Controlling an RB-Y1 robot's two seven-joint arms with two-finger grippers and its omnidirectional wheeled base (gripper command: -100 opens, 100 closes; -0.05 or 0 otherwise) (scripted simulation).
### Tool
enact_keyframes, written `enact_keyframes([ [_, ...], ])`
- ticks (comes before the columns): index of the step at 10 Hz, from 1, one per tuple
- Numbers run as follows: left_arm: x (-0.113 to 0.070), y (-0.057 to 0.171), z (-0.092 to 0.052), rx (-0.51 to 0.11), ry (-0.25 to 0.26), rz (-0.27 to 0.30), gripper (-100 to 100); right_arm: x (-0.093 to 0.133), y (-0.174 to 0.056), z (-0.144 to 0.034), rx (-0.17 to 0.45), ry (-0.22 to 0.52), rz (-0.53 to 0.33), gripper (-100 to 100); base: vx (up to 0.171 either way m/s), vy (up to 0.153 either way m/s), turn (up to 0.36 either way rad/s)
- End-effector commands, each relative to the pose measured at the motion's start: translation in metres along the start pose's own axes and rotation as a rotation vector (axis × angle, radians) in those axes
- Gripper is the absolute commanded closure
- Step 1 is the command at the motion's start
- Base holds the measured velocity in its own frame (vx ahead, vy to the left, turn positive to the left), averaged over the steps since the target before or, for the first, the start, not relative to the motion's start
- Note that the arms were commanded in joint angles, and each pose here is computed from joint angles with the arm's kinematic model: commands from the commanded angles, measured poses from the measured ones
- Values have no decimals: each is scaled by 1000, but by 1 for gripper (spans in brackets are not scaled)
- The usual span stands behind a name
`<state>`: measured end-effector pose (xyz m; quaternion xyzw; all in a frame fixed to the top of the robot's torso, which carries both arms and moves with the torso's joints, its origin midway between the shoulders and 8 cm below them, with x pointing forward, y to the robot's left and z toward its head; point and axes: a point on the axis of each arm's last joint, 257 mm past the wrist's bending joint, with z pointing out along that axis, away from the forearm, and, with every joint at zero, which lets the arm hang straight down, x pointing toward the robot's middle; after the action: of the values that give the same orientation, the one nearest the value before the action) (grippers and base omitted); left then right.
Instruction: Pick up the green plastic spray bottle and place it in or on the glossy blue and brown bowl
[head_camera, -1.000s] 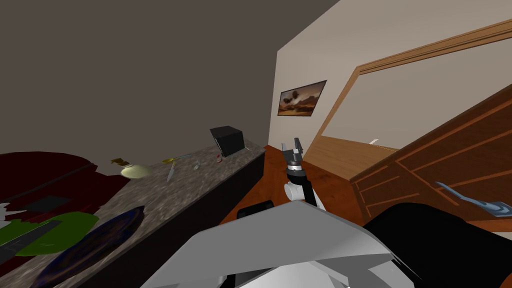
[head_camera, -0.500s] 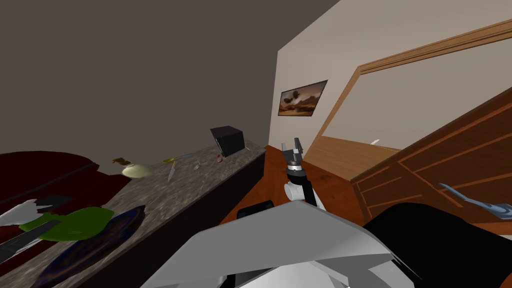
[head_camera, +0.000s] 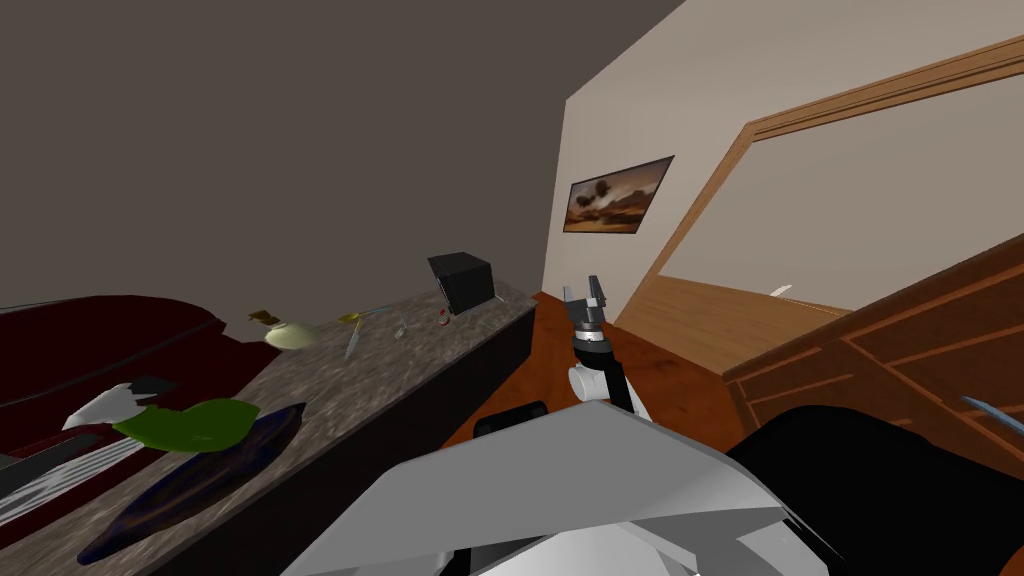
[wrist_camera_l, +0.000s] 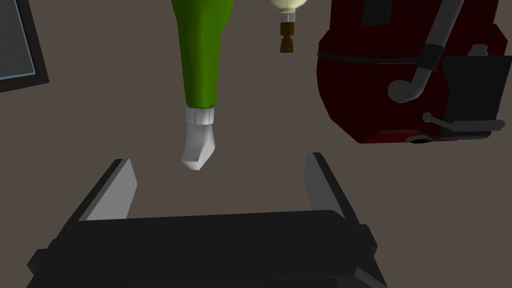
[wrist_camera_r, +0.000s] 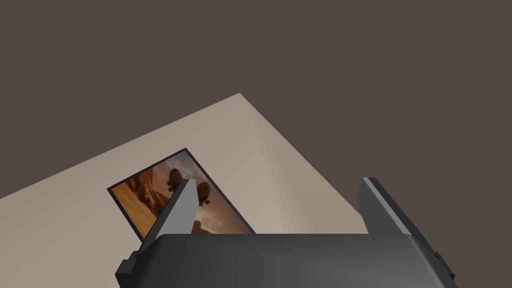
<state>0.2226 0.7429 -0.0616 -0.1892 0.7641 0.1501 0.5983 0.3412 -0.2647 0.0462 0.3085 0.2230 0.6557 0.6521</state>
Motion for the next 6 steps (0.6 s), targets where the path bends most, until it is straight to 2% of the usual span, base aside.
enact_keyframes([
  [1,-9,-6,0,15,2,7,-100,0,0,0,0,0,0,0,53,2,83],
  [5,-24,-16,0,45,3,5,-100,0,0,0,0,0,0,0,35,-6,67],
  [6,-21,-14,-1,38,3,3,-100,0,0,0,0,0,0,0,17,-4,20],
])
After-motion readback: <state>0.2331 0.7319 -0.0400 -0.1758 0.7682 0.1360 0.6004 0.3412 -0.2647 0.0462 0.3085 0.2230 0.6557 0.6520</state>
